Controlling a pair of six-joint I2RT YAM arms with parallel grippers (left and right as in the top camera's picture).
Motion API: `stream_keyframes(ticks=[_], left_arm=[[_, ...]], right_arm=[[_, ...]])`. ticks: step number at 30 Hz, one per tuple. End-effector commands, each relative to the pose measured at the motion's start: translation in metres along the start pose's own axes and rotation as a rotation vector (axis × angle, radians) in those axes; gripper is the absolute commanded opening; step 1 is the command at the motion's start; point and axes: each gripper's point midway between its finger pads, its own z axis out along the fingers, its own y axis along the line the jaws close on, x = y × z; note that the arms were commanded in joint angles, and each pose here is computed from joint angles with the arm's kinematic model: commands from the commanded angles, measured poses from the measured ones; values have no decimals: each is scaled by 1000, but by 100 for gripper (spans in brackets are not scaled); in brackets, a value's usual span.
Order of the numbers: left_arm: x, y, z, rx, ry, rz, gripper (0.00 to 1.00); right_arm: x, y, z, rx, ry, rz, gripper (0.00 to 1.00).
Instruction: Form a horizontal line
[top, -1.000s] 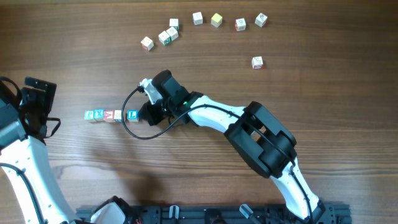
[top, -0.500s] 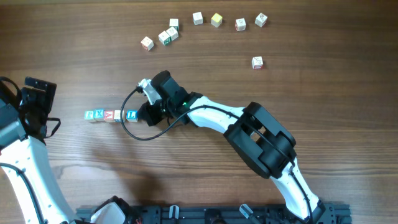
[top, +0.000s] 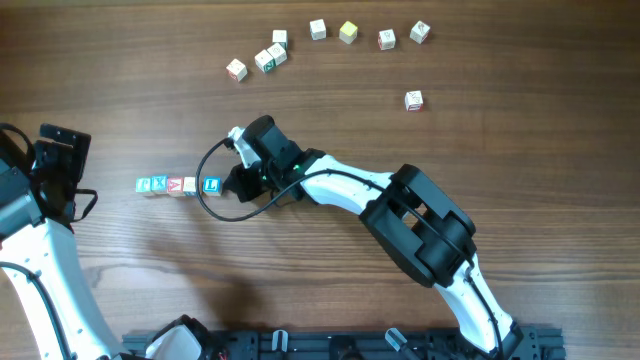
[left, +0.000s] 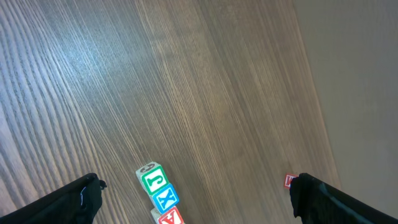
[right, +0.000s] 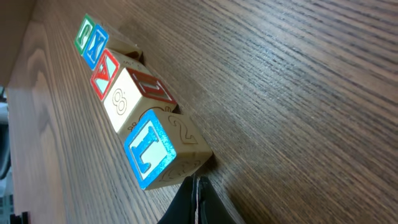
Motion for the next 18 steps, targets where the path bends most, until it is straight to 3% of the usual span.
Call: stream_keyframes(ticks=[1,18], left_arm=[[-5,-5,-4,16,-10,-10,100],[-5,-5,-4,16,-10,-10,100]], right_arm=[[5,-3,5,16,7,45,4],[6,16,13,-5,-8,2,4]])
